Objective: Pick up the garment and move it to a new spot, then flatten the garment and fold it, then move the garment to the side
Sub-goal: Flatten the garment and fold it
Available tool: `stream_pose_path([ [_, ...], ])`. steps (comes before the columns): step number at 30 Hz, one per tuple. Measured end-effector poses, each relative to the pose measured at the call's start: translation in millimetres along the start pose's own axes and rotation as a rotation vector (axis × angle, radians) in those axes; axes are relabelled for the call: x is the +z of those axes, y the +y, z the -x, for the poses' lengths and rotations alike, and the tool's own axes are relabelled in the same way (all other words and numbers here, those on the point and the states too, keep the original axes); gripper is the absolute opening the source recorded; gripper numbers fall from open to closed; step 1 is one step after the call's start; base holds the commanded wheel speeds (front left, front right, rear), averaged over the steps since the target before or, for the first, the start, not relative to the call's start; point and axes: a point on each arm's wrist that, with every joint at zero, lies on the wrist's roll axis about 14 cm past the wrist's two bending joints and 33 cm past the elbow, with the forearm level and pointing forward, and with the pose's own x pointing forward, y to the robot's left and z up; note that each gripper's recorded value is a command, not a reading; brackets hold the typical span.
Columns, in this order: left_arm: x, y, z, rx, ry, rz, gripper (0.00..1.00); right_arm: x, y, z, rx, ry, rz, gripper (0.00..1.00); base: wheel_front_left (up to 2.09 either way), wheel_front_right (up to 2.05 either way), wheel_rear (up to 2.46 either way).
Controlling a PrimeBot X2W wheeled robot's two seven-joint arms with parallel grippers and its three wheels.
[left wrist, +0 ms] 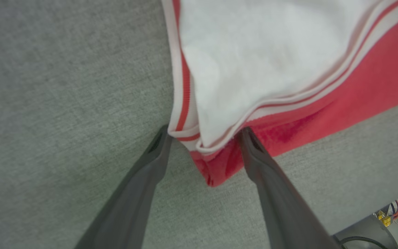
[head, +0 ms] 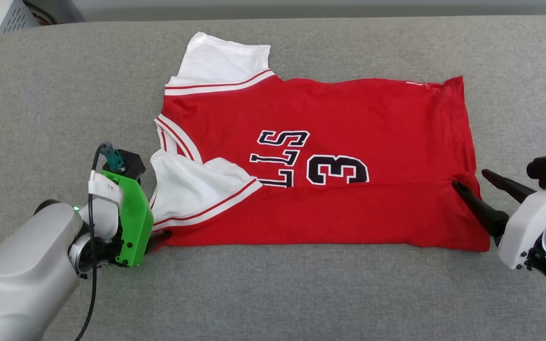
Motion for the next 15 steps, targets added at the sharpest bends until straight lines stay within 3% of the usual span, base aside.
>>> stream_pose_path([
  [1,0.4,0.5,0.3,0.002,-0.007,0.000,0.00,1.2,-0.9,1.1,-0.002,-0.001,0.010,1.00,0.00,0.00,0.00],
  [9,13.0,-8.2,12.5,-0.001,-0.151,-0.024,0.00,44.7,-8.6,18.8,-0.017,-0.040,0.160,1.00,0.00,0.00,0.00],
  [15,24.8,-14.4,29.8,-0.001,-0.253,-0.077,0.00,60.2,-18.2,35.1,-0.045,0.042,0.245,1.00,0.00,0.00,0.00],
])
